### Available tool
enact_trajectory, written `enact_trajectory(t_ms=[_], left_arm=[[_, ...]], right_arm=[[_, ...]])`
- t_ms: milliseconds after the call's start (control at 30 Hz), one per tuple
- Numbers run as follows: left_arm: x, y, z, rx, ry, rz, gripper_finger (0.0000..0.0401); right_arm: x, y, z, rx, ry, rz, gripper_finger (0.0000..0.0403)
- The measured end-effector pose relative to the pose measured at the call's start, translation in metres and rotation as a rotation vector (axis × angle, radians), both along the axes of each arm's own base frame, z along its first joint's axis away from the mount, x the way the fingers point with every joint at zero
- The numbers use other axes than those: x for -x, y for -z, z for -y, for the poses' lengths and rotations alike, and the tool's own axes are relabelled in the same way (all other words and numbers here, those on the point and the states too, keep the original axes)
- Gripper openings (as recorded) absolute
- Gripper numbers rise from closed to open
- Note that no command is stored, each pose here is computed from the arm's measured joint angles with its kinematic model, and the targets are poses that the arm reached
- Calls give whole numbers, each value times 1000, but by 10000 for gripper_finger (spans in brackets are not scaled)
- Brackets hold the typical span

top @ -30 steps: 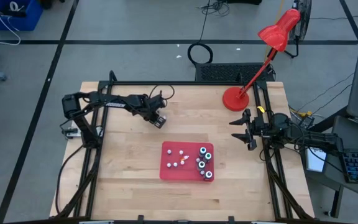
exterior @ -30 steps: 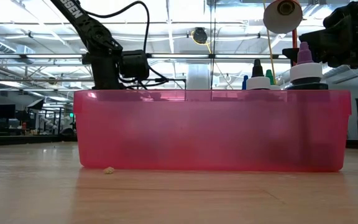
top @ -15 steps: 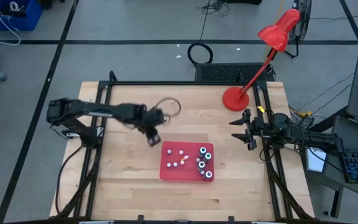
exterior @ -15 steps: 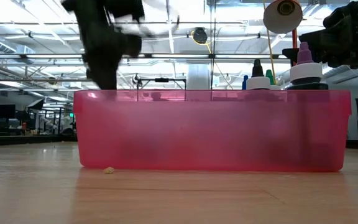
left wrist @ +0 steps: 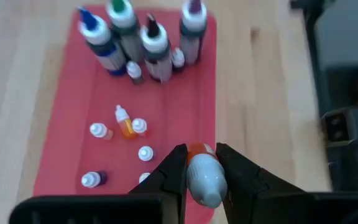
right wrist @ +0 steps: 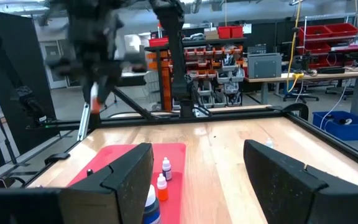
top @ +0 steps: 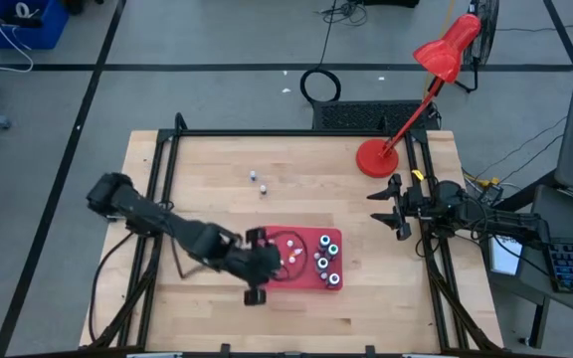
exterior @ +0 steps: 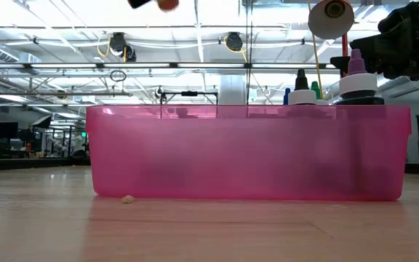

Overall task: Pick & Place food coloring
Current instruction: Put the small orange food coloring bottle into the bin

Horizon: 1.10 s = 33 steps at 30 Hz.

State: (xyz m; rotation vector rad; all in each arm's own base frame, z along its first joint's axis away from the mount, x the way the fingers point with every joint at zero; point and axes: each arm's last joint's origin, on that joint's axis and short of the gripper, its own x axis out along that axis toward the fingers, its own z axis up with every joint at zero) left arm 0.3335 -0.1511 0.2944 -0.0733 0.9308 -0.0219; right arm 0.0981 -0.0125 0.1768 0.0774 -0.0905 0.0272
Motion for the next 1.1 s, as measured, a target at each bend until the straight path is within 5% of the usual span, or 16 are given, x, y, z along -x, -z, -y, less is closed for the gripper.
enact_trajectory(t_ms=[233,433,1100], left_arm=[[-31,61,8,-119,48,-172,68],[-44,102,7,-93,50,-294,68],[-52,136,11,7,51,-395,71]], right_arm=[[0,0,0,1,0,4,238],[0,0,0,1,0,3,238],[0,0,0,0,0,2,238]])
